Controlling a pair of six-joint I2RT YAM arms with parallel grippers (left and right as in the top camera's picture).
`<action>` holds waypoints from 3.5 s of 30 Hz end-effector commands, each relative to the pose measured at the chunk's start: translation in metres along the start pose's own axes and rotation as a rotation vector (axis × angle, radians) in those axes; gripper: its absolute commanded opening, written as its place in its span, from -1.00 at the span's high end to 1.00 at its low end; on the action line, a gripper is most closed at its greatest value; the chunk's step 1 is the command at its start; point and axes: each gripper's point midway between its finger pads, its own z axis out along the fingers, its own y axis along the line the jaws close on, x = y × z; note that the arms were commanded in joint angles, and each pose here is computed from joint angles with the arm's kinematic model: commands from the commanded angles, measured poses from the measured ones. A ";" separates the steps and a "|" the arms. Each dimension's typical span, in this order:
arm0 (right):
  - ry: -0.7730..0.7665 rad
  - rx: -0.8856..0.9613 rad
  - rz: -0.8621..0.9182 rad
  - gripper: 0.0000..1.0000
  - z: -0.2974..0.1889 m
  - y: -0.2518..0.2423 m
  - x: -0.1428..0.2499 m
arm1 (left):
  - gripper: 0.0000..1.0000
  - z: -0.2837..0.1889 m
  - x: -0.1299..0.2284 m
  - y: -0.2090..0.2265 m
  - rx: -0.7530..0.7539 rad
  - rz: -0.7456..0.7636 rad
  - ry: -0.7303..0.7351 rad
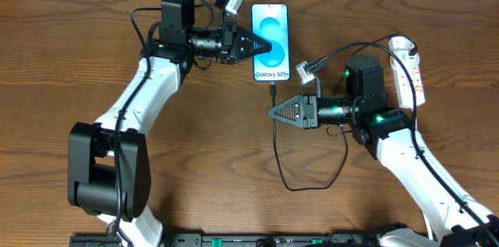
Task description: Plug charger to phone and switch on socket
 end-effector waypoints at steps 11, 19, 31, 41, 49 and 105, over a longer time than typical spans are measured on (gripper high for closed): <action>0.008 -0.015 -0.024 0.98 -0.001 0.002 0.001 | 0.86 -0.002 0.000 -0.014 0.016 0.045 0.007; 0.002 -0.012 -0.038 0.98 -0.001 0.002 -0.001 | 0.86 -0.001 0.001 -0.014 0.018 0.040 0.012; -0.022 0.020 -0.055 0.98 -0.001 -0.004 -0.005 | 0.85 0.005 0.009 -0.020 0.047 0.042 0.052; -0.089 0.056 -0.077 0.95 -0.016 -0.014 -0.021 | 0.86 0.004 0.014 -0.025 0.075 0.043 0.080; -0.058 0.065 -0.053 0.77 -0.015 -0.018 -0.011 | 0.86 0.005 0.005 -0.016 0.025 0.050 0.029; -0.456 0.761 -0.171 0.98 -0.024 -0.039 -0.029 | 0.86 0.046 0.032 0.001 -0.065 -0.068 0.078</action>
